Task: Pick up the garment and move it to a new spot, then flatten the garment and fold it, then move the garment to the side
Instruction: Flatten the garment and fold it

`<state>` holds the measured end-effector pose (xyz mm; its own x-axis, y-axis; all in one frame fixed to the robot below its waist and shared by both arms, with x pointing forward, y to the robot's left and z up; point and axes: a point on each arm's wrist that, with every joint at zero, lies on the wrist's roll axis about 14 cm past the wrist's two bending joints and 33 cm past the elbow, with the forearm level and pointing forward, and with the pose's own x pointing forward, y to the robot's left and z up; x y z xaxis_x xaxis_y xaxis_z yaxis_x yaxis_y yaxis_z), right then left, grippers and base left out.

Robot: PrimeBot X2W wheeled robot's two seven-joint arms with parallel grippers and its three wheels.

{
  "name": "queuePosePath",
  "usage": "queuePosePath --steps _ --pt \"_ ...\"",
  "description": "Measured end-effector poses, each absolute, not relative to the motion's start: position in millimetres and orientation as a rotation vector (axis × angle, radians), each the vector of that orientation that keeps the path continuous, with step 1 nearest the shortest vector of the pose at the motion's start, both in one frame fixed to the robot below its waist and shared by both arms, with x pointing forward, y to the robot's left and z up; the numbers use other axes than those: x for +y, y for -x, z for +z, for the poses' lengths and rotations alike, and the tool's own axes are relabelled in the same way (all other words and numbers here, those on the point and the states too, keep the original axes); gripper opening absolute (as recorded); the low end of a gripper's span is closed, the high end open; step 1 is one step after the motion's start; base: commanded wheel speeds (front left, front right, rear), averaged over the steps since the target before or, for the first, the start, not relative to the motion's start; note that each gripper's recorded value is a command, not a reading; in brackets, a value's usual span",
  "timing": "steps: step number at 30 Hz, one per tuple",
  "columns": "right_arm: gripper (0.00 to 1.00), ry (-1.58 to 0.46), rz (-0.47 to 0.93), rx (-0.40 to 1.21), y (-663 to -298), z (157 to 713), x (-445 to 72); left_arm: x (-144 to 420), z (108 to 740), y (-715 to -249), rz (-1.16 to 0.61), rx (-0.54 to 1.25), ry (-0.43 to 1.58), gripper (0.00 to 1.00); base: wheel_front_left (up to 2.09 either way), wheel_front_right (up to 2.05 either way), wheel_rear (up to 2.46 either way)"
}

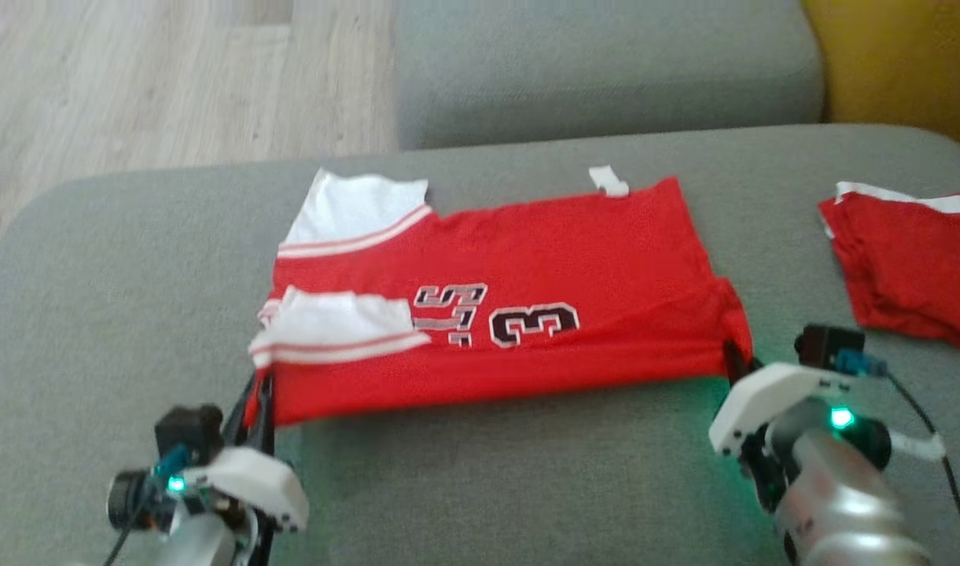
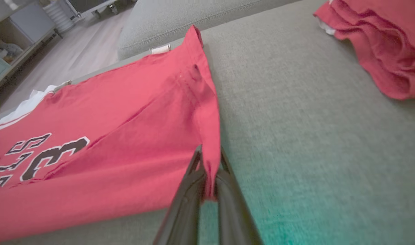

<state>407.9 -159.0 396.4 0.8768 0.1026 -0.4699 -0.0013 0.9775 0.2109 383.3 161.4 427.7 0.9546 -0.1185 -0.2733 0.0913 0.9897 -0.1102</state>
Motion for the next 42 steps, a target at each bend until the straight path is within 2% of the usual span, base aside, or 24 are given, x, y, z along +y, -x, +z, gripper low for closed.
queuePosePath --steps 8,19,20,22,23,24,25,31,36,42 --pt "0.0 -0.245 0.031 0.472 -370.7 388.5 -168.1 148.5 413.7 -357.6 -0.117 0.328 0.135 0.0 0.0 0.0 0.0" --pt "0.0 -0.253 -0.011 0.461 -360.4 389.9 -183.5 141.9 414.3 -353.1 -0.136 0.33 0.176 0.0 0.0 0.0 0.0" --pt "0.15 -0.253 -0.017 0.462 -359.1 389.1 -185.3 141.1 413.8 -353.2 -0.138 0.333 0.177 0.0 0.0 0.0 0.0" --pt "1.0 -0.253 -0.026 0.461 -357.8 388.7 -188.5 139.1 410.2 -352.3 -0.145 0.353 0.175 0.0 0.0 0.0 0.0" --pt "1.0 -0.254 -0.03 0.46 -357.6 389.1 -190.2 138.7 409.0 -352.0 -0.146 0.358 0.174 0.23 0.0 0.0 0.0" --pt "1.0 -0.254 -0.036 0.45 -358.4 391.1 -192.9 140.7 408.2 -352.3 -0.135 0.36 0.171 0.65 0.0 0.0 0.0" --pt "1.0 -0.254 -0.04 0.436 -359.2 393.8 -194.8 143.4 408.4 -353.3 -0.122 0.357 0.169 1.0 0.0 0.0 0.0" --pt "1.0 -0.231 -0.089 0.244 -375.3 434.6 -216.8 154.6 425.8 -364.5 -0.071 0.256 0.197 1.0 0.0 0.0 0.0" --pt "1.0 -0.161 -0.023 0.017 -391.6 489.6 -204.0 142.3 461.3 -376.2 -0.133 0.123 0.22 1.0 0.0 0.0 0.0" --pt "1.0 -0.102 0.048 -0.035 -383.3 499.9 -183.5 144.3 512.1 -389.8 -0.132 -0.049 0.245 1.0 0.0 0.0 0.0"
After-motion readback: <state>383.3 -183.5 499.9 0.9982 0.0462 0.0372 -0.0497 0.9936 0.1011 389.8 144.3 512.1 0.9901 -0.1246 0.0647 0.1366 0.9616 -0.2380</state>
